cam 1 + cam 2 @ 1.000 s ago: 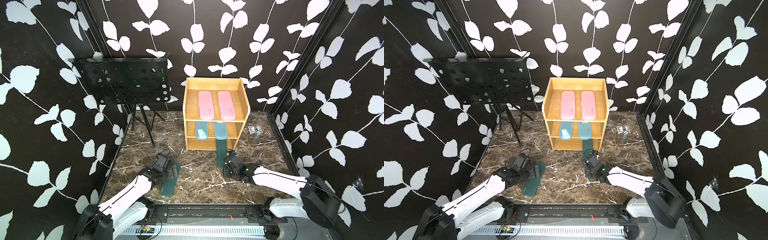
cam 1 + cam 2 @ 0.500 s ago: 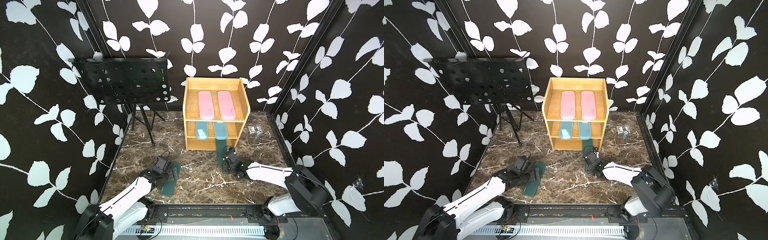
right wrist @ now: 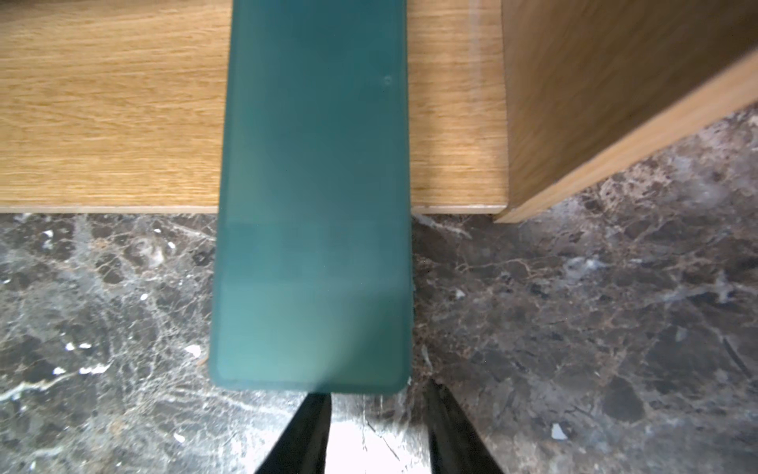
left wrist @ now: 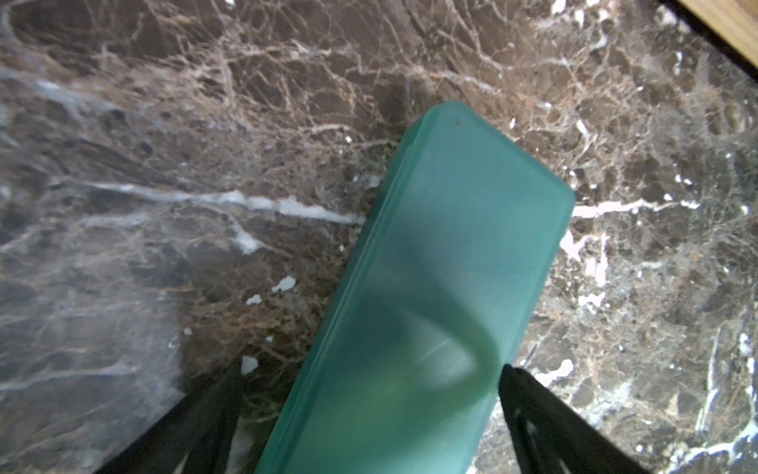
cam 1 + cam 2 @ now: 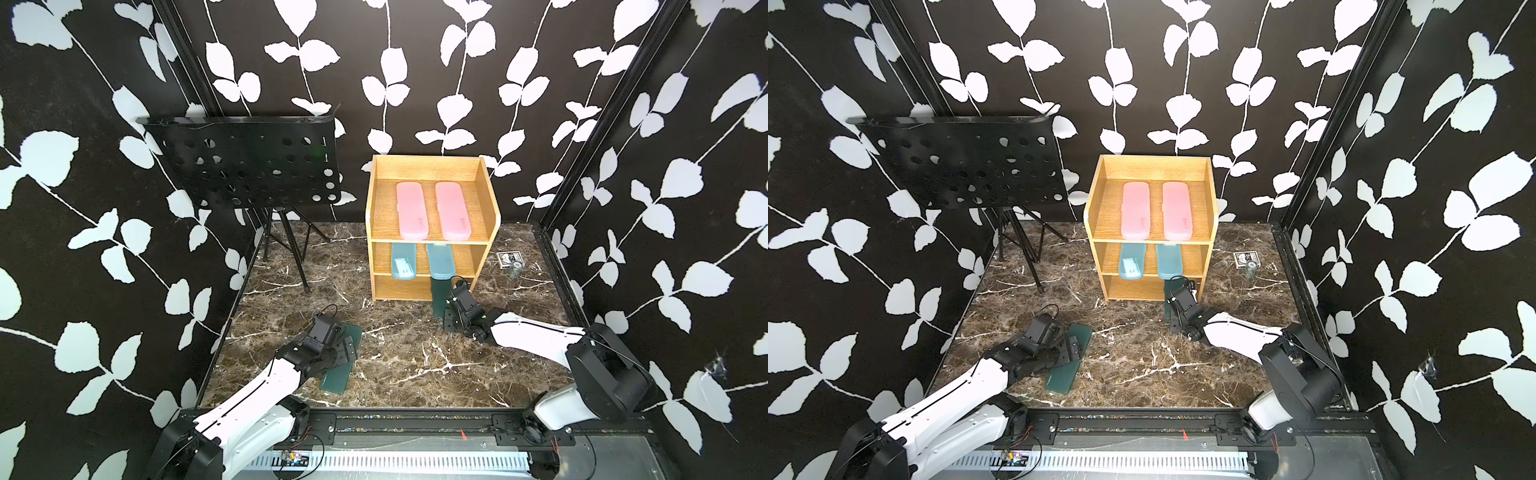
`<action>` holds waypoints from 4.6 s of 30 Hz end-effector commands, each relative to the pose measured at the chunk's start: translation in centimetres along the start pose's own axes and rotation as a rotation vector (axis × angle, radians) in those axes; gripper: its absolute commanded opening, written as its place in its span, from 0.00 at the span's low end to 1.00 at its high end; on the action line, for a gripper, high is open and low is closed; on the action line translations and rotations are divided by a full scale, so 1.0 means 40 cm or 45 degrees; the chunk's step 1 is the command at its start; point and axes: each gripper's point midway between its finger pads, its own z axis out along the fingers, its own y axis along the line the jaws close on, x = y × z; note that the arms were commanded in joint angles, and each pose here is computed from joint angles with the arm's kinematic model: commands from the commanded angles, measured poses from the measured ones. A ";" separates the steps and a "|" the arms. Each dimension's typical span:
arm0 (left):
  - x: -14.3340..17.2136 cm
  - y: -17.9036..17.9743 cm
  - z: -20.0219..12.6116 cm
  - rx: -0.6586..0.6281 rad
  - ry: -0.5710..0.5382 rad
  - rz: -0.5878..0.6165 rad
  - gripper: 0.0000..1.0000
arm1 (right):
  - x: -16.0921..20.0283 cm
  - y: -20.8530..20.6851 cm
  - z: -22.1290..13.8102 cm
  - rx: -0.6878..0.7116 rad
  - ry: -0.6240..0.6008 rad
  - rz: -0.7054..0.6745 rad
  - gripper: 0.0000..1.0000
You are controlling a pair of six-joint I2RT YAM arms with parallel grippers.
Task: Place the pencil cases on the shelf according to color
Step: Place the pencil case on the shelf, then move the pencil case to the center of the board, then pick up the pencil case from the center of the board.
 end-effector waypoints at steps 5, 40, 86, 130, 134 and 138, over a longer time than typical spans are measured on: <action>0.070 0.010 0.022 0.005 0.136 -0.034 0.99 | 0.002 0.027 -0.125 -0.186 -0.009 0.007 0.78; -0.051 -0.172 -0.148 -0.042 -0.230 0.289 0.99 | 0.234 0.236 -0.195 -0.189 0.066 -0.167 0.99; -0.139 0.009 -0.125 -0.221 -0.227 0.055 0.99 | 0.445 0.440 -0.115 0.038 0.295 -0.392 0.99; -0.093 0.029 -0.079 -0.127 -0.244 0.003 0.99 | 0.160 0.404 -0.046 -0.139 0.089 -0.264 0.55; -0.082 0.022 -0.066 -0.092 -0.225 -0.013 0.99 | 0.095 0.421 0.017 -0.148 0.046 -0.214 0.57; -0.071 0.041 -0.059 -0.114 -0.229 -0.010 0.99 | 0.056 0.440 0.059 -0.132 0.062 -0.208 0.60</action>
